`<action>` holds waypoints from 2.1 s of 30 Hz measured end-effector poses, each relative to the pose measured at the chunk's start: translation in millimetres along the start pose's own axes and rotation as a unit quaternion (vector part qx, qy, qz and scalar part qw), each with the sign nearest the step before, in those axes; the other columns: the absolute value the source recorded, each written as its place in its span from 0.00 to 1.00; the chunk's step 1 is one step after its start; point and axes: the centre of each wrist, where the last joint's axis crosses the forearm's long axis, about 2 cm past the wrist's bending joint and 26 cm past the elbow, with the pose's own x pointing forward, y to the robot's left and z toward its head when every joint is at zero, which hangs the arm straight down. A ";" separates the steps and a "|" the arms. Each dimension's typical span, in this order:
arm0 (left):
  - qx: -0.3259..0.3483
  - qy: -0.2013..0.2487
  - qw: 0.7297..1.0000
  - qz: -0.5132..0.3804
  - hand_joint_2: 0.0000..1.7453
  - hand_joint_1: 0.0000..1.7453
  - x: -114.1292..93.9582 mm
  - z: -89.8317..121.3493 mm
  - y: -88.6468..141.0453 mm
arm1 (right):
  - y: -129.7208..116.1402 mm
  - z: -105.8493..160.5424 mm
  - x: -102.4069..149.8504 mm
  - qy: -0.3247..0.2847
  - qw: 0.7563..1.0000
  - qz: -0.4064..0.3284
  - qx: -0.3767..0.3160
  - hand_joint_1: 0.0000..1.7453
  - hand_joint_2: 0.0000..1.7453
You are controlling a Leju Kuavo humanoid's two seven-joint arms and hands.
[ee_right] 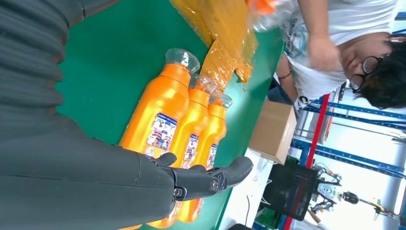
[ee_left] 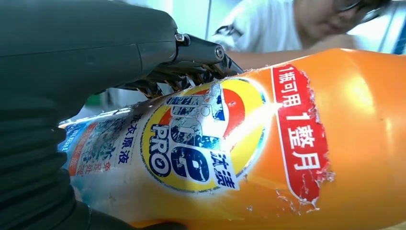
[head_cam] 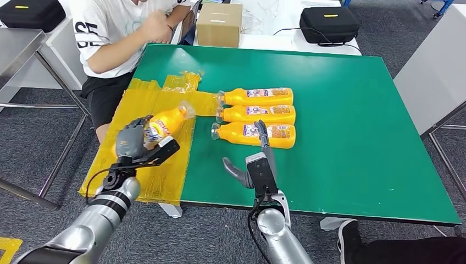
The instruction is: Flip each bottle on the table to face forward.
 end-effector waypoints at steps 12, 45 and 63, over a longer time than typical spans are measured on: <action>-0.149 -0.026 0.975 -0.164 1.00 1.00 -71.2 -2.9 16.2 | -2.6 1.2 -2.2 -0.007 1.000 -0.008 0.016 0.00 1.00; 0.024 -0.069 0.982 0.172 1.00 0.00 -79.6 34.8 0.1 | -5.1 -0.5 -12.6 0.009 0.996 0.077 0.051 0.00 0.50; 0.043 -0.081 0.892 0.443 1.00 0.00 -19.1 51.4 -8.6 | -30.1 8.4 -34.2 0.064 0.967 0.232 0.083 0.00 1.00</action>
